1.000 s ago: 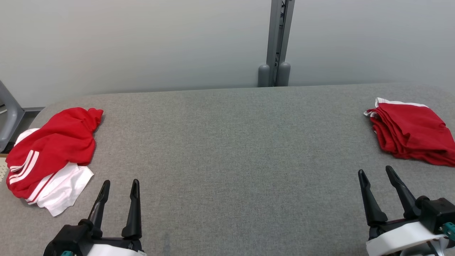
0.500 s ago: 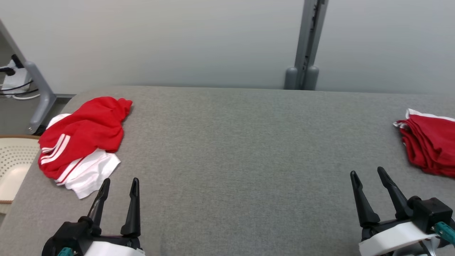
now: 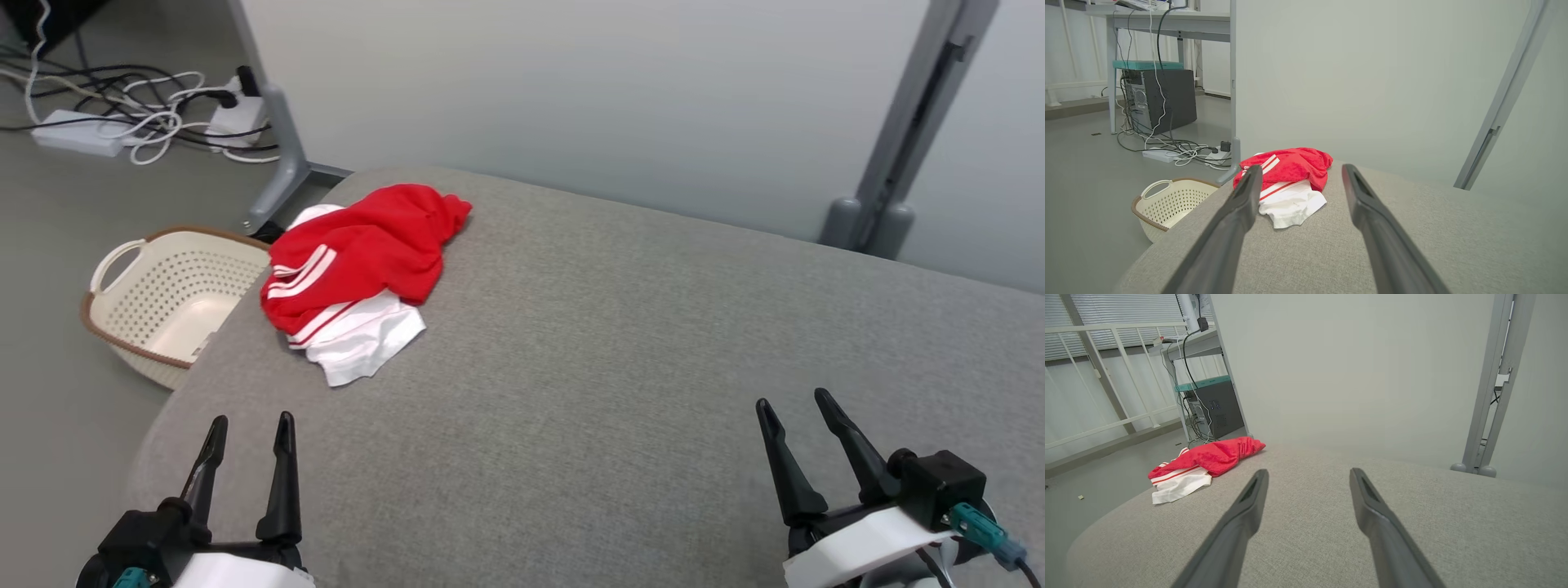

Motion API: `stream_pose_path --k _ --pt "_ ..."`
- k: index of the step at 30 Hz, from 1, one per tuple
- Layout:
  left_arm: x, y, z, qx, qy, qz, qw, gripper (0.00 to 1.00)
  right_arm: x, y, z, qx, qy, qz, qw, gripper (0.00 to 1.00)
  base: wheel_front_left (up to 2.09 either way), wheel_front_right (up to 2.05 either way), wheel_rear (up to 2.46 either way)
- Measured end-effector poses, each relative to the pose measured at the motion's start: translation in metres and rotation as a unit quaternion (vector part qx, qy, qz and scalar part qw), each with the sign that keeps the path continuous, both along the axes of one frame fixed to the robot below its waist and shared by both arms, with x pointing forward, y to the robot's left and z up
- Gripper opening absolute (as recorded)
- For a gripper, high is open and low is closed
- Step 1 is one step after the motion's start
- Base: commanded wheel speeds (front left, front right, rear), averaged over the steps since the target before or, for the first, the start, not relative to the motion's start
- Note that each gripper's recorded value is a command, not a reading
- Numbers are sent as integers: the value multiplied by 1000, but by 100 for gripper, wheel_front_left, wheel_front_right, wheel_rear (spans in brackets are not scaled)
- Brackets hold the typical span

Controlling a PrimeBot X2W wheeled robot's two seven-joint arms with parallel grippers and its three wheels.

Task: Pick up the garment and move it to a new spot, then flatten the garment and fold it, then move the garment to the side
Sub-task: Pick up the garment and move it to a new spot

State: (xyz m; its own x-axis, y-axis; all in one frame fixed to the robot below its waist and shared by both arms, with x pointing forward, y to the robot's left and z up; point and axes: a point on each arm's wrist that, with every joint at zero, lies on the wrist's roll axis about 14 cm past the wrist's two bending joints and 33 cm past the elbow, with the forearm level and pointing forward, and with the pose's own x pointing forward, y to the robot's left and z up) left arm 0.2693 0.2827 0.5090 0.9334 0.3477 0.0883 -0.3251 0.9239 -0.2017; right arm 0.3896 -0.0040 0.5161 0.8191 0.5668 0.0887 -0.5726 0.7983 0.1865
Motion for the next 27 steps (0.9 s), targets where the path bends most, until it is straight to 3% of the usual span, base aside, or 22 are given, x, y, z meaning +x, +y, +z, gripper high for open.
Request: stream_pose_path --k 8,15,21,27 --pt "-33 24 -2 -5 3 52 999 100 -4 45 0 1 1 62 998 100 0 0 0" --pt "-38 28 -1 -5 4 61 998 100 -7 53 1 2 -1 74 997 100 0 0 0" --pt "-29 28 3 4 12 45 999 100 -6 50 1 4 0 71 997 100 0 0 0" --pt "7 37 19 28 50 1 998 100 4 41 3 6 -6 60 998 100 0 0 0"
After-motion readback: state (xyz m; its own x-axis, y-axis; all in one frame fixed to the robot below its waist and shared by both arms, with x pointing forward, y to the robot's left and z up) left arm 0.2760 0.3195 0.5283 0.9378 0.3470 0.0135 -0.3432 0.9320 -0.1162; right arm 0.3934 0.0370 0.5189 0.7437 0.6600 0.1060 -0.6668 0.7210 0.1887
